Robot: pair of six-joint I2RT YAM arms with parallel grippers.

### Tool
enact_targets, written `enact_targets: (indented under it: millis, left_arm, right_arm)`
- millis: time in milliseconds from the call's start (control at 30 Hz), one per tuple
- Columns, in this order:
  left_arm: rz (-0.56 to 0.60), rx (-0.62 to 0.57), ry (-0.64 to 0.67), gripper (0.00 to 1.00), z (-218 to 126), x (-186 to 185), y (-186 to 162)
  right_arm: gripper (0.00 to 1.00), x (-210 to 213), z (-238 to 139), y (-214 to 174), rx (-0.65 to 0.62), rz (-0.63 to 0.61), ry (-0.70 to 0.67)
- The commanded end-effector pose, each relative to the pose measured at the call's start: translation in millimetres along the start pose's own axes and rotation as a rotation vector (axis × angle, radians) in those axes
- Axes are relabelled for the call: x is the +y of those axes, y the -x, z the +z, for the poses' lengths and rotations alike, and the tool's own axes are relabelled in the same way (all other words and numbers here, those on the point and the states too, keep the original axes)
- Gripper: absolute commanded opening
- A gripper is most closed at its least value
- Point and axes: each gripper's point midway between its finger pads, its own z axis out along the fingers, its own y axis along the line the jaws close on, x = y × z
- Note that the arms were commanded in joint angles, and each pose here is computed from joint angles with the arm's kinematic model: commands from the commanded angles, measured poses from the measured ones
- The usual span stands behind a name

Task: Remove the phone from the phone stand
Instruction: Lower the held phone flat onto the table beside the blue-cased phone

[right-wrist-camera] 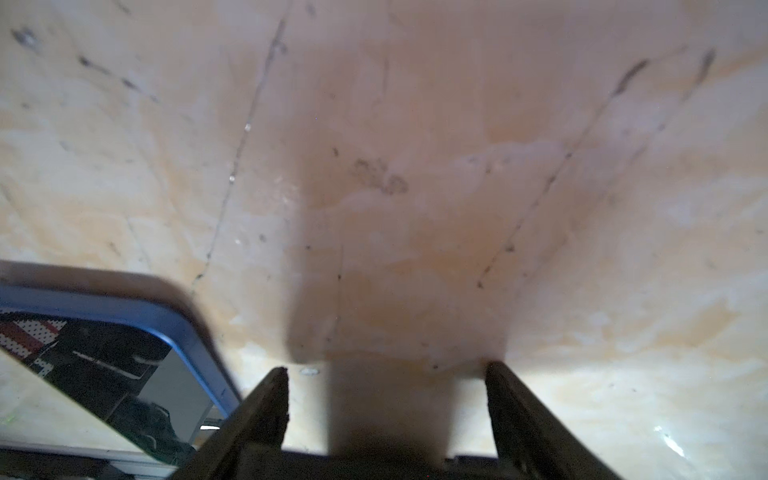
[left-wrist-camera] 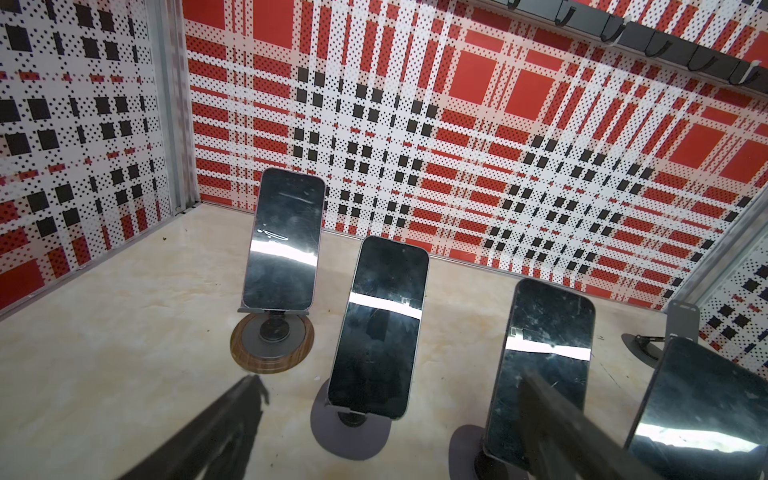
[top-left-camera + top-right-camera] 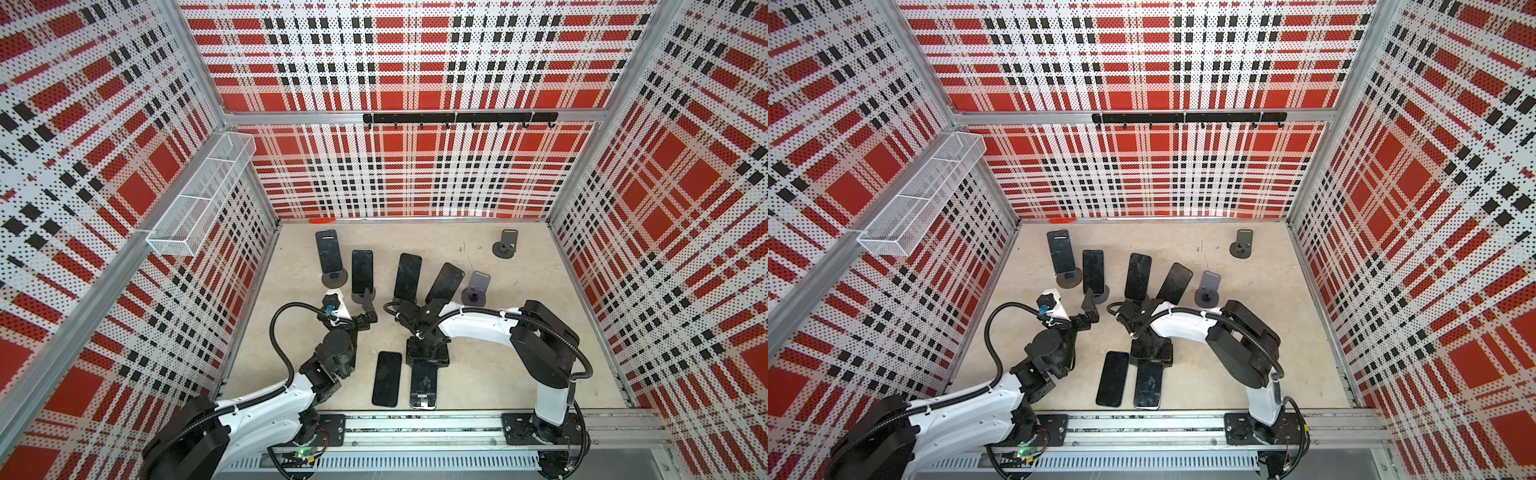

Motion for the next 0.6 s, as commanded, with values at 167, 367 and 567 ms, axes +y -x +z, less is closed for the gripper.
enact_targets:
  millis: [167,367,567]
  left_arm:
    - [0.008,0.015,0.004,0.98,1.1,3.5,-5.9]
    - [-0.002,0.01,0.007,0.98,-0.3,5.7,-4.7]
    - [-0.002,0.009,-0.002,0.98,-0.3,3.9,-3.4]
  right_arm:
    - [0.72,-2.0,32.0,5.4,-0.014,0.036,-0.048]
    - [0.76,-6.3,36.0,4.2,-0.011,0.035,-0.062]
    - [0.76,-4.9,35.9,7.0,-0.032,0.017,-0.068]
